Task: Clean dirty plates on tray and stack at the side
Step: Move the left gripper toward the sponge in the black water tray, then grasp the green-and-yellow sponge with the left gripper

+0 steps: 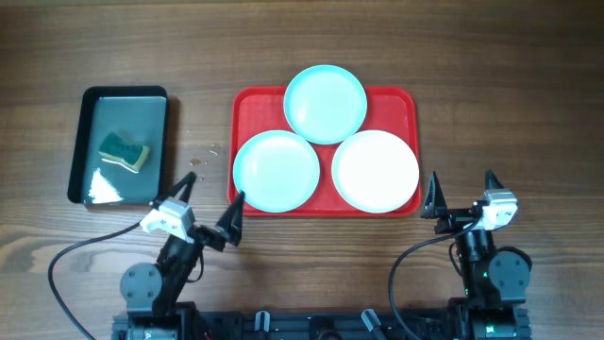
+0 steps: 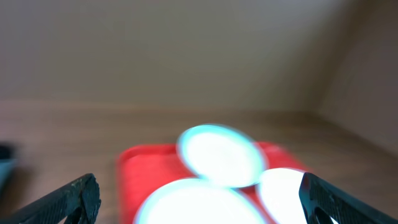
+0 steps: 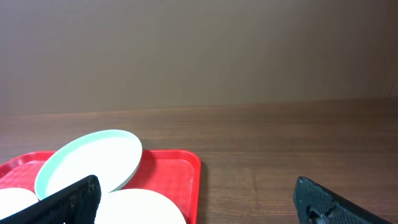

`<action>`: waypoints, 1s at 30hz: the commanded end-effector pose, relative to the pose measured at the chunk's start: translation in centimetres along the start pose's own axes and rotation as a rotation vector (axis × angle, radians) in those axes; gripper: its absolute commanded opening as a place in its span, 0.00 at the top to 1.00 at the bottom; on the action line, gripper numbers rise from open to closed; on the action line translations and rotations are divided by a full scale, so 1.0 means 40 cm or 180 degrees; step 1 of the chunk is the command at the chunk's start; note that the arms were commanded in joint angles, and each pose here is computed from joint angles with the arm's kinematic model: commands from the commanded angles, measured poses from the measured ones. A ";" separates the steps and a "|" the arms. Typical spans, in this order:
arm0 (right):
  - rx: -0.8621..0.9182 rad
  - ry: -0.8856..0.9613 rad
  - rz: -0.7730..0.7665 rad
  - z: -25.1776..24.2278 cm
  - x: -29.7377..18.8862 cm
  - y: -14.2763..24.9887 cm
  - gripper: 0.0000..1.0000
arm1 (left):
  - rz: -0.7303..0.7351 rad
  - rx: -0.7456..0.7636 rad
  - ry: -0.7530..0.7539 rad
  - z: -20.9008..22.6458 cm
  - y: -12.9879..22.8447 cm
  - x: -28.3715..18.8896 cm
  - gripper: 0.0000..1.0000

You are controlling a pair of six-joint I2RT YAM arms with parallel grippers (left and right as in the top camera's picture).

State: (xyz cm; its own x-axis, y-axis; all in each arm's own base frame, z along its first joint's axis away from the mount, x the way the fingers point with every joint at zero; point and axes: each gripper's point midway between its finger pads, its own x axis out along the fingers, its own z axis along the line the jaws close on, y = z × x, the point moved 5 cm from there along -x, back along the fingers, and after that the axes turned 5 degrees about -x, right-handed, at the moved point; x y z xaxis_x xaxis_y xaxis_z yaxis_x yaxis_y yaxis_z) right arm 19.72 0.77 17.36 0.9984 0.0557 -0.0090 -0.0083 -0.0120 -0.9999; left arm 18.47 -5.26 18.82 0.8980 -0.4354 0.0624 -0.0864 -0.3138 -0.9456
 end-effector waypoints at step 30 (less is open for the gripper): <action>0.0032 -0.0004 -0.0010 0.000 0.000 -0.001 0.00 | 0.1351 -0.0727 -0.1695 0.173 -0.320 0.295 0.00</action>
State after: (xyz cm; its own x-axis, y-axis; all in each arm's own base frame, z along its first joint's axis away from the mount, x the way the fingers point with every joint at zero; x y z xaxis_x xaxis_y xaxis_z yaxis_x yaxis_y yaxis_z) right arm 19.73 0.77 17.31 0.9984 0.0557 -0.0112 -0.0106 -0.0120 -0.9999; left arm 31.38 -2.31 26.76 0.8432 -0.2038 -0.4974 -0.5373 -0.2876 -0.7929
